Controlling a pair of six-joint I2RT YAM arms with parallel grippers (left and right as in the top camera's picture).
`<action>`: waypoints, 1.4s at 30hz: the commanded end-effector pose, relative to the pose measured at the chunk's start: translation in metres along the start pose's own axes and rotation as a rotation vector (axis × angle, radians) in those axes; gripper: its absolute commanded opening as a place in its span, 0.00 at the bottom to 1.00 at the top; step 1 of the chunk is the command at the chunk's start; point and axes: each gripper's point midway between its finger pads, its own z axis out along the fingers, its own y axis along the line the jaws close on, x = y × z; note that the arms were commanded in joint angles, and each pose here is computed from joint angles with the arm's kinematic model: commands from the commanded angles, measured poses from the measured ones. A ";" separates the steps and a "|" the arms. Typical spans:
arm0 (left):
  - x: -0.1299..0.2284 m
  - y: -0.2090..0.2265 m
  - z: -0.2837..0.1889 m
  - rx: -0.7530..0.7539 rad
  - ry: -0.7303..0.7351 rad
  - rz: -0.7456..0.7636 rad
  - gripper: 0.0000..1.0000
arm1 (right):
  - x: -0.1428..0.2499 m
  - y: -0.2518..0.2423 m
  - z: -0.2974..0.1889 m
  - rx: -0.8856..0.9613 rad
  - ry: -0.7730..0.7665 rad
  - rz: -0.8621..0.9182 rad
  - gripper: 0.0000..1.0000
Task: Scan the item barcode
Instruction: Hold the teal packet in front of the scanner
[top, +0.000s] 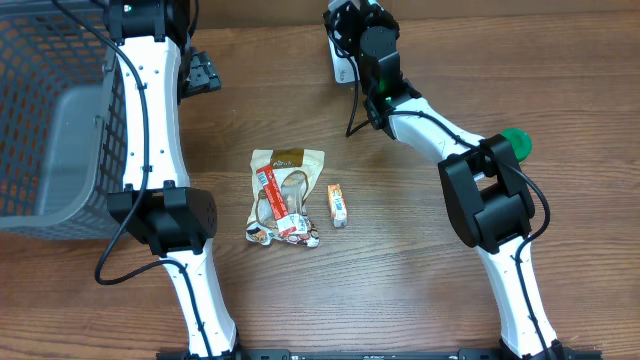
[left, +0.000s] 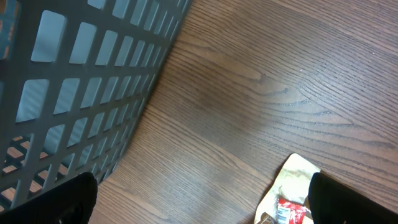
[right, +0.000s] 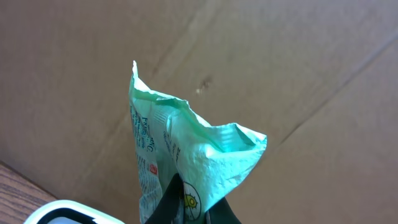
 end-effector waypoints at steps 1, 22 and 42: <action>-0.002 0.005 -0.009 -0.003 -0.026 -0.008 1.00 | 0.002 -0.001 0.006 0.025 -0.020 0.037 0.04; -0.003 0.005 -0.009 -0.003 -0.027 -0.009 1.00 | 0.015 0.030 0.004 -0.022 0.006 0.096 0.03; -0.003 0.005 -0.009 -0.003 -0.027 -0.009 1.00 | 0.020 0.056 -0.005 -0.058 0.075 0.066 0.03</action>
